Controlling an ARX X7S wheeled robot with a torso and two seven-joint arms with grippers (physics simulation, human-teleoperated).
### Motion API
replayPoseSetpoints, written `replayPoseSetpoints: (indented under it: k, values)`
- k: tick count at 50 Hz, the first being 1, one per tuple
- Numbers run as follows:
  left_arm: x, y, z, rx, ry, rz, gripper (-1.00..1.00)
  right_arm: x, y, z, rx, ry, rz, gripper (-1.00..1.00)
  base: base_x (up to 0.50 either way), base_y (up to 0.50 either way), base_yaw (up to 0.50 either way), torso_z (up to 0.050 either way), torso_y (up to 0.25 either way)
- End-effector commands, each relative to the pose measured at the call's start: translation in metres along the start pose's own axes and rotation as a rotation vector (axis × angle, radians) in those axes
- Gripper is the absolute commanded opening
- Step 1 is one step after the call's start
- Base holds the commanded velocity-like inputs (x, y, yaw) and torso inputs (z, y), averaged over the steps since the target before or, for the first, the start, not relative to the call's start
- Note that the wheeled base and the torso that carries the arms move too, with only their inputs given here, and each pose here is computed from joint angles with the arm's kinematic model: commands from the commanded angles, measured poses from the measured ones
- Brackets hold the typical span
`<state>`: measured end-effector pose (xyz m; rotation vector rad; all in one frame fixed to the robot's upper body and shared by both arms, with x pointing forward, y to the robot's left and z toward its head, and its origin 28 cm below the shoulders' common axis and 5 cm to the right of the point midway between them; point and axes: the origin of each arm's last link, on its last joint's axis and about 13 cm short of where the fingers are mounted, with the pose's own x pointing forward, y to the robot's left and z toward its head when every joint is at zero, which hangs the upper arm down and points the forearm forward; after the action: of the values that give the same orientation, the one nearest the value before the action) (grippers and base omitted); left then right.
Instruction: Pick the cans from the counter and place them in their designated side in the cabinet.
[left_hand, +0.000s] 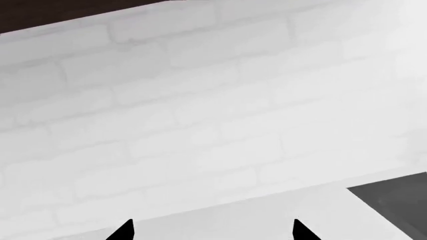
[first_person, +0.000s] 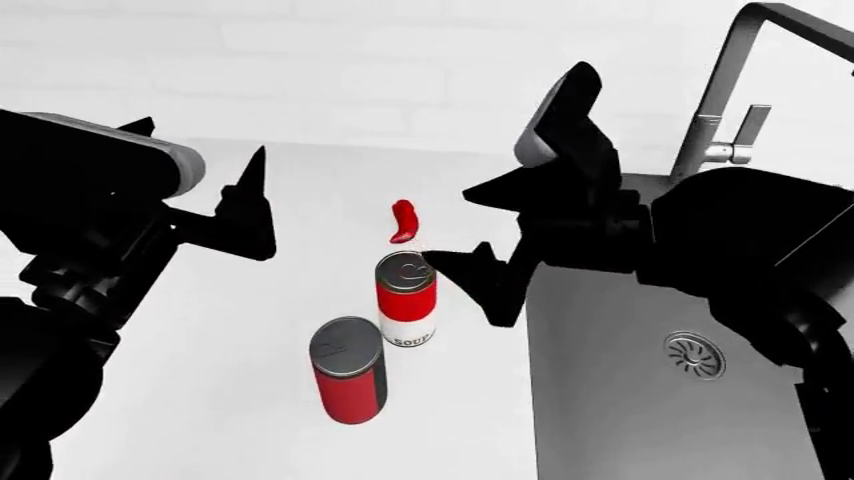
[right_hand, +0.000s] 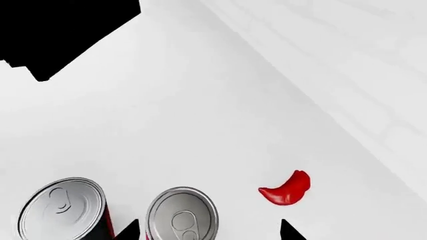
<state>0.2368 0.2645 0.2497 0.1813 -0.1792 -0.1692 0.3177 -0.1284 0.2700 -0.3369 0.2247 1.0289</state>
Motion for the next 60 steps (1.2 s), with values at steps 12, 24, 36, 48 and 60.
replayPoseSetpoints:
  k: [12, 24, 36, 48, 60]
  values:
    - [0.002, -0.004, -0.002, -0.004, 0.008, -0.013, 1.0, 0.021, -0.001, -0.021, -0.065, 0.067, 0.085, 1.0, 0.0, 0.0, 0.0, 0.0, 0.0]
    - [0.002, -0.003, -0.001, -0.003, 0.009, -0.01, 1.0, 0.032, -0.001, -0.03, -0.049, 0.063, 0.104, 1.0, 0.0, 0.0, 0.0, 0.0, 0.0]
    - [0.002, -0.002, -0.001, 0.001, 0.014, -0.011, 1.0, 0.044, -0.004, -0.045, -0.021, 0.068, 0.095, 1.0, 0.0, 0.0, 0.0, 0.0, 0.0]
    - [0.004, -0.001, 0.0, 0.014, 0.015, -0.004, 1.0, 0.058, -0.004, -0.054, 0.01, 0.057, 0.117, 1.0, 0.0, 0.0, 0.0, 0.0, 0.0]
    - [0.004, 0.0, -0.004, 0.007, 0.017, -0.003, 1.0, 0.077, -0.005, -0.069, 0.067, 0.052, 0.115, 1.0, 0.0, 0.0, 0.0, 0.0, 0.0]
